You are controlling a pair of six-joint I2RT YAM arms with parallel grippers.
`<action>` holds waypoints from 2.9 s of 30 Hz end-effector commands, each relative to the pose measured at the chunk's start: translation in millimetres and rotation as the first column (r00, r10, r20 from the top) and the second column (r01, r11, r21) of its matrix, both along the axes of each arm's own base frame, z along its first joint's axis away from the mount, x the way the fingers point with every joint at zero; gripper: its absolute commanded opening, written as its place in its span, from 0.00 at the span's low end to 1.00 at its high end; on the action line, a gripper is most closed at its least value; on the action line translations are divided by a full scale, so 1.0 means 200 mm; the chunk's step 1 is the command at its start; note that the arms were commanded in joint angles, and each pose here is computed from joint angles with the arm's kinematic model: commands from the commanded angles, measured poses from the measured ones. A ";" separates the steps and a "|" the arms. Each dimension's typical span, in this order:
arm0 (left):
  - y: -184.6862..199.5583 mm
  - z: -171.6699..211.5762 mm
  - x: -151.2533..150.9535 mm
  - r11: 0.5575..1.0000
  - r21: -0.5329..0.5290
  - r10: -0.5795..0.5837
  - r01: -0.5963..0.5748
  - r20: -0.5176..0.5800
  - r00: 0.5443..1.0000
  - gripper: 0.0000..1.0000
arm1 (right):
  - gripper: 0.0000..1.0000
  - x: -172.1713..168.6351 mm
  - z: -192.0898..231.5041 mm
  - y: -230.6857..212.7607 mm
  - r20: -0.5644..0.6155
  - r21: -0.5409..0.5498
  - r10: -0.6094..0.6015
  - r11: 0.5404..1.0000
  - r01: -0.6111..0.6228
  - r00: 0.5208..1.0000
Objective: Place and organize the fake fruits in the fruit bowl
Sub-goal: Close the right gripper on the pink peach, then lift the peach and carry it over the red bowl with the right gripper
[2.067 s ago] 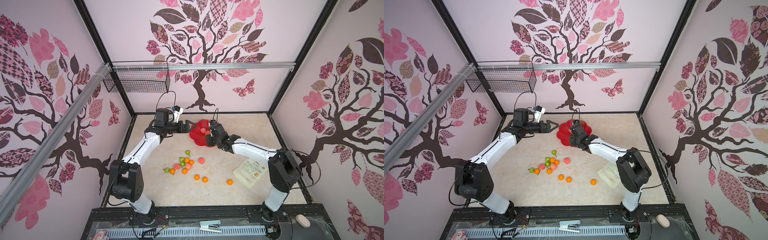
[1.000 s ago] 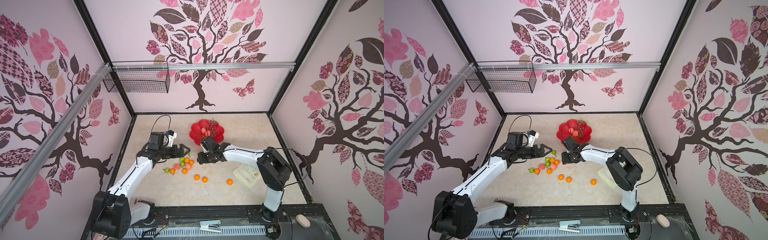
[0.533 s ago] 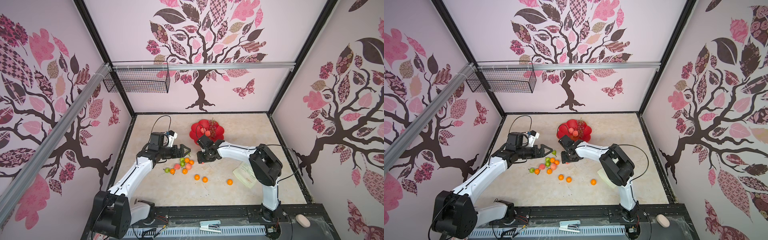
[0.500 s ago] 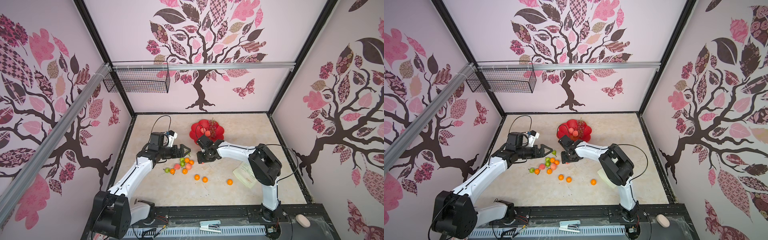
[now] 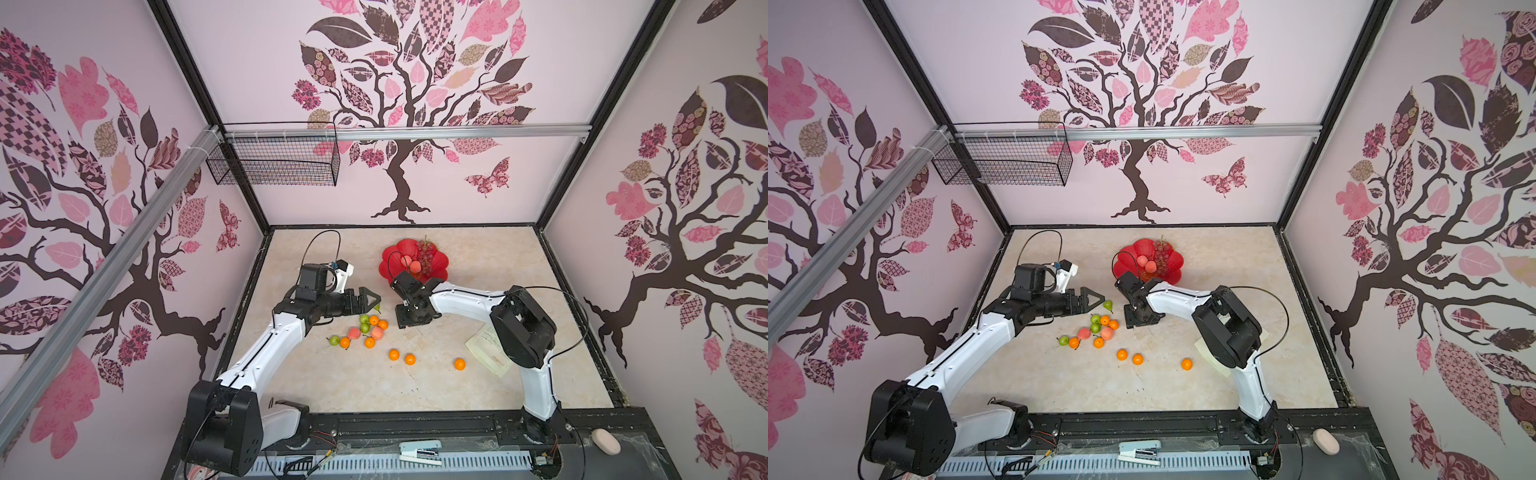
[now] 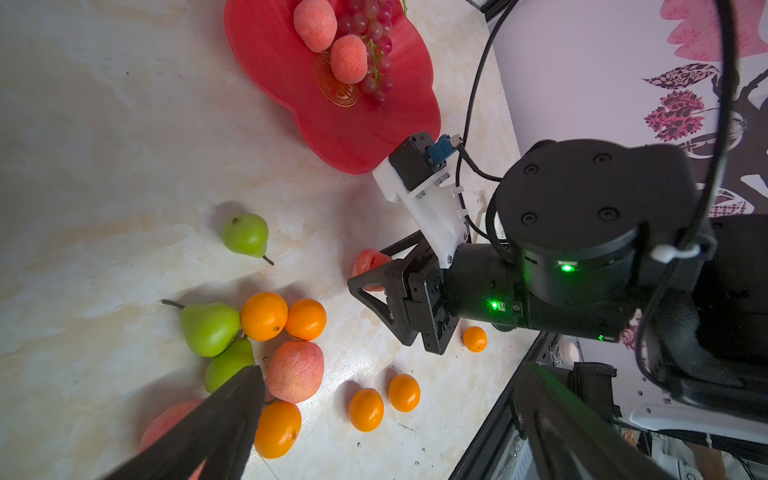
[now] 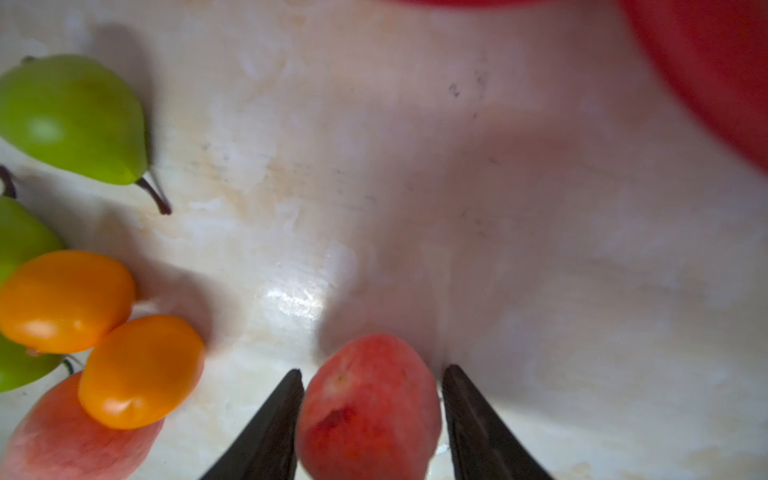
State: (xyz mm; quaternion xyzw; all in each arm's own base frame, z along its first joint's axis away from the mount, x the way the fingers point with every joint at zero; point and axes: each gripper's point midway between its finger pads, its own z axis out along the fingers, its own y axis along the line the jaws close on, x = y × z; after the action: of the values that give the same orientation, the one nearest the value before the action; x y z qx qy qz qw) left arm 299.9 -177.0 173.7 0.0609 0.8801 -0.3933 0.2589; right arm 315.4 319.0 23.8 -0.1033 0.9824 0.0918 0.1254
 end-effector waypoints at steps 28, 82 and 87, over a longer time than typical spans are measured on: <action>0.00 0.00 0.00 1.000 -0.020 0.008 -0.007 0.022 1.000 0.98 | 0.48 -0.01 0.02 -0.05 0.023 -0.040 -0.010 0.999 0.011 1.000; -0.24 0.17 0.77 0.993 -0.072 0.102 -0.093 0.136 0.985 0.98 | 0.43 0.86 0.53 -0.27 0.249 0.128 -0.219 0.973 0.192 0.944; -0.11 0.12 0.87 0.967 -0.071 0.248 -0.243 0.068 0.966 0.98 | 0.43 0.99 0.51 -0.25 0.288 0.114 -0.232 0.972 0.208 0.929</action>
State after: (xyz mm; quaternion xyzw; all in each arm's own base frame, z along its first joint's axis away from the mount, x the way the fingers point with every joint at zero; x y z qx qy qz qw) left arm 454.5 -213.5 189.5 -0.0001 0.8607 -0.3965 0.3193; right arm 496.8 270.6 134.7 -0.0095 0.9524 0.1170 0.2812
